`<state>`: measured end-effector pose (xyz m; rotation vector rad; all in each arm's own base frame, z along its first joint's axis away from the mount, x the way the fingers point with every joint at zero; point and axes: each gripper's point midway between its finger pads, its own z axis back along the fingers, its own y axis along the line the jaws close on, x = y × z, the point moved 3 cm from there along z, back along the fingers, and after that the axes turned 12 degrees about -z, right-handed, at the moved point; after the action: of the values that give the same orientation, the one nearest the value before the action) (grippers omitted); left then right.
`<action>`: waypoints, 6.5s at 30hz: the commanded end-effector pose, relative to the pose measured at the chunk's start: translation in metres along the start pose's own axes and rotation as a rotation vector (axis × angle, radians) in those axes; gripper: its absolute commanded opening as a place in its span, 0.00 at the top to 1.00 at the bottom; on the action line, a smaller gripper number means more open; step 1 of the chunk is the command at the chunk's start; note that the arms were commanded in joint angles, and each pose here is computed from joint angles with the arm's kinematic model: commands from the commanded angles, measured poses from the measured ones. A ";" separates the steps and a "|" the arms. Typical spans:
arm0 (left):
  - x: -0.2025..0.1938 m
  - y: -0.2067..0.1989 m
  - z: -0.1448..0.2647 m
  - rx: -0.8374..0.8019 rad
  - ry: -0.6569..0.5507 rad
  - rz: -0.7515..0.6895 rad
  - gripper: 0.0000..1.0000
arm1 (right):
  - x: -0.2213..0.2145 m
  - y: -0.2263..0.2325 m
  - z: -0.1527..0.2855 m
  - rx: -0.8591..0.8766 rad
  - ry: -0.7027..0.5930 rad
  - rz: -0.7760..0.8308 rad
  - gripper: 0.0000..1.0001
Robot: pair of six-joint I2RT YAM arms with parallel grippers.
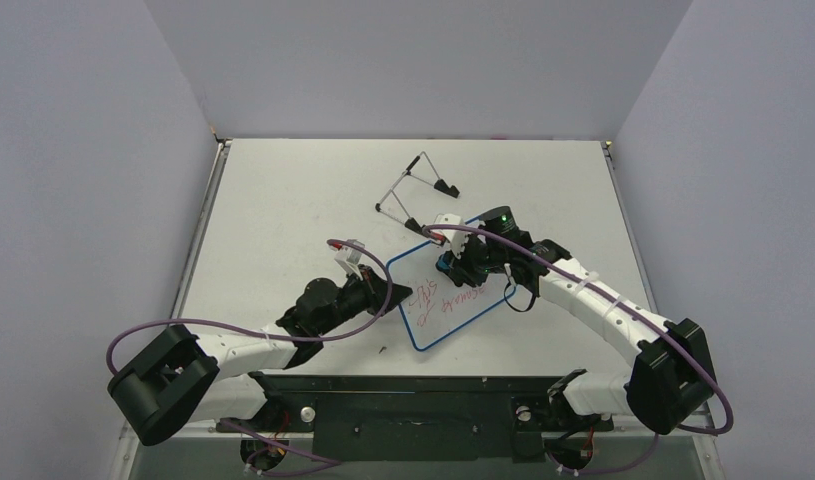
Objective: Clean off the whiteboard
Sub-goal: Erase the whiteboard at the center of the board.
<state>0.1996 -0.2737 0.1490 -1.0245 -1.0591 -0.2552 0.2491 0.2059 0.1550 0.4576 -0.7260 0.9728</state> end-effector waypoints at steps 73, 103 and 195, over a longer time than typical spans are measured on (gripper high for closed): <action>0.021 -0.022 -0.004 -0.100 -0.082 -0.025 1.00 | 0.030 -0.017 0.008 -0.075 -0.145 -0.128 1.00; 0.021 -0.024 -0.001 -0.102 -0.086 -0.032 1.00 | 0.021 -0.053 0.011 -0.223 -0.152 -0.276 1.00; 0.030 -0.027 0.004 -0.103 -0.129 -0.007 1.00 | 0.009 -0.004 0.005 0.061 -0.093 -0.008 1.00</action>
<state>0.1946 -0.2730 0.1507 -1.0409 -1.0715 -0.2664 0.2626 0.1883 0.1571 0.5086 -0.7761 0.8620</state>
